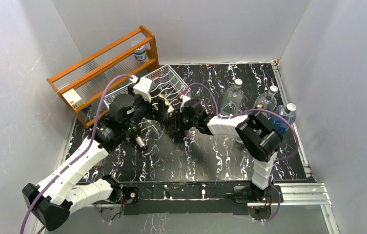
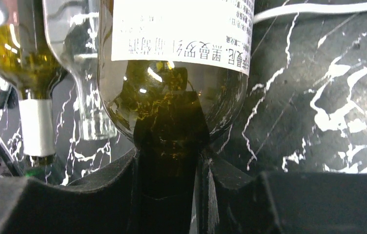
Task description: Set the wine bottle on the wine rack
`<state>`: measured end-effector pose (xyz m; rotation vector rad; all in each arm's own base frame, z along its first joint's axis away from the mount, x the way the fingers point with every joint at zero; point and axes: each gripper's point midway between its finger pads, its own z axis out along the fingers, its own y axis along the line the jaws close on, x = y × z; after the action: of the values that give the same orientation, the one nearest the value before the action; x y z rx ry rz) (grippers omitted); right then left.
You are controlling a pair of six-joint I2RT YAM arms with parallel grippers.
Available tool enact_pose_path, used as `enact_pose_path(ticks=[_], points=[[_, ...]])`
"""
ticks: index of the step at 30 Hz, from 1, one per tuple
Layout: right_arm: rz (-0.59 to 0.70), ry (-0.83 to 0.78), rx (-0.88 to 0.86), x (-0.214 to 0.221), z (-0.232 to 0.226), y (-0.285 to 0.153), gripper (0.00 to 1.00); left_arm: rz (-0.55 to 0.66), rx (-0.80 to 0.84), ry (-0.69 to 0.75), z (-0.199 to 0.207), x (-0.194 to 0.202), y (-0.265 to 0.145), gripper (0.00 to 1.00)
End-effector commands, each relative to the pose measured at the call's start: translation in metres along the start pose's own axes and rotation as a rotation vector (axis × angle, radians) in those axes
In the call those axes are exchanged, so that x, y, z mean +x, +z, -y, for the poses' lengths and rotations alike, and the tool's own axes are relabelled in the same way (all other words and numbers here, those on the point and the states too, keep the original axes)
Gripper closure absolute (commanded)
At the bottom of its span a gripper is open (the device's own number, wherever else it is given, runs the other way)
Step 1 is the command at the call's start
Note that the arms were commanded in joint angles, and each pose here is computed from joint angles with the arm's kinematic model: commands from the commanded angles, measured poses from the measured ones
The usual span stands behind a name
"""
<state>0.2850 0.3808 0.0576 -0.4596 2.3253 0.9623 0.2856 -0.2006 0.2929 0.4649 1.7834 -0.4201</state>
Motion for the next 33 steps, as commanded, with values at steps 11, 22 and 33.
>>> enact_pose_path(ticks=[11, 22, 33], points=[[0.231, -0.060, -0.165, -0.090, -0.054, 0.026, 0.96, 0.058, -0.008, -0.013, -0.001, -0.024, -0.011, 0.02], [0.172, -0.043, -0.137, -0.084, -0.048, 0.041, 0.63, 0.052, -0.016, -0.010, -0.003, -0.022, -0.012, 0.02], [0.209, -0.040, -0.062, -0.092, -0.041, 0.022, 0.11, 0.048, -0.027, -0.004, -0.005, -0.023, -0.015, 0.02]])
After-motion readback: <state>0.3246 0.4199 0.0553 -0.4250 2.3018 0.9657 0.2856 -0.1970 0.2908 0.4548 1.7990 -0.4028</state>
